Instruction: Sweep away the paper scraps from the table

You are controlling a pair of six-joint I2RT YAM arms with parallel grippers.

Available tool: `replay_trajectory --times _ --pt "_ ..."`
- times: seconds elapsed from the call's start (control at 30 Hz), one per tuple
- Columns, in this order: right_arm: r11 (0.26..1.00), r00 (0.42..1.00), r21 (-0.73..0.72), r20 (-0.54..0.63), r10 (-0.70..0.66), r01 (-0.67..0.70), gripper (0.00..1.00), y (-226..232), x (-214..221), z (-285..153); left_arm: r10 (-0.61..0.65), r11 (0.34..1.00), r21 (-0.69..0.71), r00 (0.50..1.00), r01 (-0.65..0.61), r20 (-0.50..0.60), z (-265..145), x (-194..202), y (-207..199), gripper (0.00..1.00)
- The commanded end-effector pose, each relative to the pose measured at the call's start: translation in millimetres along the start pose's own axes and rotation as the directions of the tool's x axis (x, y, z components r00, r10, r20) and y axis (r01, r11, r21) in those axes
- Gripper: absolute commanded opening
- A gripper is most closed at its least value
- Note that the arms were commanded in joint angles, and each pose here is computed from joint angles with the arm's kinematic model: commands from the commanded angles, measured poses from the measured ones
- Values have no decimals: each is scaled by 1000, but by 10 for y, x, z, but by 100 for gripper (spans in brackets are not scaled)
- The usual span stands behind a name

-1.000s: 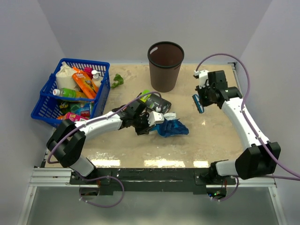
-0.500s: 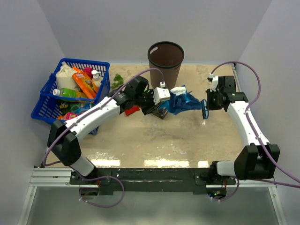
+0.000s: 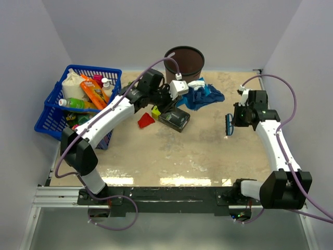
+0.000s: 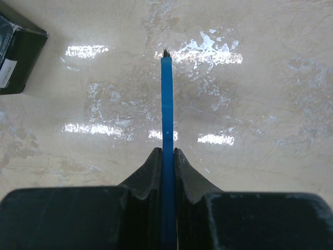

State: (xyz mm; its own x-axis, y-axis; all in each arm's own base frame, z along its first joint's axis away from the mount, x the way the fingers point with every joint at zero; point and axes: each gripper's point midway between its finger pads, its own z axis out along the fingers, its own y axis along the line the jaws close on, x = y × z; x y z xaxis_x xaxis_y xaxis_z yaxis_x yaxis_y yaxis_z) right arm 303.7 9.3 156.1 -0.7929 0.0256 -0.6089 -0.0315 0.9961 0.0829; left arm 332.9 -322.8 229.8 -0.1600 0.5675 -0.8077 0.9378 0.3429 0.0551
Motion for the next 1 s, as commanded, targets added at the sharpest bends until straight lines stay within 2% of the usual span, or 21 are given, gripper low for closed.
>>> replay_trajectory --times 0.0,0.23,0.53,0.97 --pt "999 997 -20 66 49 -47 0 2 -125 -77 -23 999 -28 997 25 74 -102 -273 180 0" --pt "998 996 -24 62 59 -58 0 -11 -121 -68 -17 992 -123 993 31 114 -200 -470 582 0" --pt "997 996 -34 55 72 -70 0 -5 -118 -45 -23 965 -255 991 57 134 -386 -522 1129 0" --pt "996 994 -36 61 88 -86 0 -29 -124 -50 47 854 -520 996 -1 75 -628 -534 2003 0"
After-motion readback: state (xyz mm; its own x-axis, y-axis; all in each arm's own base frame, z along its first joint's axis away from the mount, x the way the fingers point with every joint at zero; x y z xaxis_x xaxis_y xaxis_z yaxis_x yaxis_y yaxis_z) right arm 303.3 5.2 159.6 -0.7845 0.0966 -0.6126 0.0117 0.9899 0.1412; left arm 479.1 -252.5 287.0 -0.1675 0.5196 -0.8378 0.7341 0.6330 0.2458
